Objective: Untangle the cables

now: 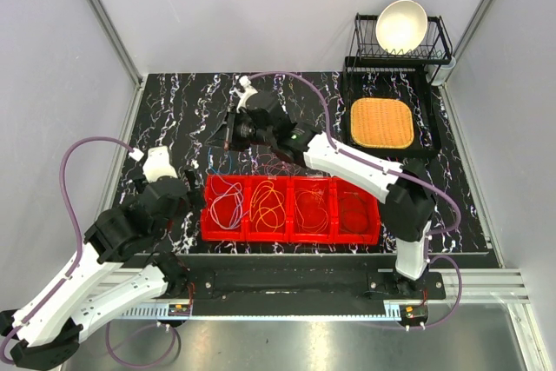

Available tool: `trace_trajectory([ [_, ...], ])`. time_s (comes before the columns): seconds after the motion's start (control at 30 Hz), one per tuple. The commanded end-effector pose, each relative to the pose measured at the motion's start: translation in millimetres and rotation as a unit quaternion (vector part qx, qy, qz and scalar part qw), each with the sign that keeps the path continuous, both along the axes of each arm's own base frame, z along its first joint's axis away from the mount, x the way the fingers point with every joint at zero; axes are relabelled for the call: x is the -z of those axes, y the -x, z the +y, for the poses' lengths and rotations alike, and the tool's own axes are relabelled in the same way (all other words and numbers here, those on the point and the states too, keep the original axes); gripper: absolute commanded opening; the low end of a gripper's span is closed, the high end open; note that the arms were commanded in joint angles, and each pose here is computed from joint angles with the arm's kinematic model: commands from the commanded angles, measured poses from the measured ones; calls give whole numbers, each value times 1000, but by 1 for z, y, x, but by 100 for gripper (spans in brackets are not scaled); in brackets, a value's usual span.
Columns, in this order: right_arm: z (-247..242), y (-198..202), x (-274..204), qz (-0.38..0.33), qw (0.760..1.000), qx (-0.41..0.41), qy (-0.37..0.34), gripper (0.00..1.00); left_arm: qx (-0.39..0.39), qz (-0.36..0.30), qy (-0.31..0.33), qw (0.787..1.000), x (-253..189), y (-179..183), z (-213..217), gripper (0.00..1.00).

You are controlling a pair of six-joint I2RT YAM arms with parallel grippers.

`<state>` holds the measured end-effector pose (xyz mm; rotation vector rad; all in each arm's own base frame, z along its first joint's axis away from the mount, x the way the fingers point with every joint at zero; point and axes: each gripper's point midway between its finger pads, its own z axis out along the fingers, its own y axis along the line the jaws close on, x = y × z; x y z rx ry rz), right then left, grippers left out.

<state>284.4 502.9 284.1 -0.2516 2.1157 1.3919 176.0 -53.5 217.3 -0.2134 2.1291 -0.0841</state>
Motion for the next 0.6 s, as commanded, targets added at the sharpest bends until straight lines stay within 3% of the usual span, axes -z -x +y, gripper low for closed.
trace_trajectory([
  [0.0, 11, -11, -21, -23, 999, 25, -32, 0, -14, -19, 2, 1000, -5, -7, 1, 87],
  [0.5, -4, -31, 41, 5, 994, 105, 17, 0, -16, -11, -6, 1000, -2, -9, 0, 85],
  [0.57, -4, -29, 35, 0, 994, 105, -8, 0, -13, -7, -10, 1000, -1, -10, -2, 84],
])
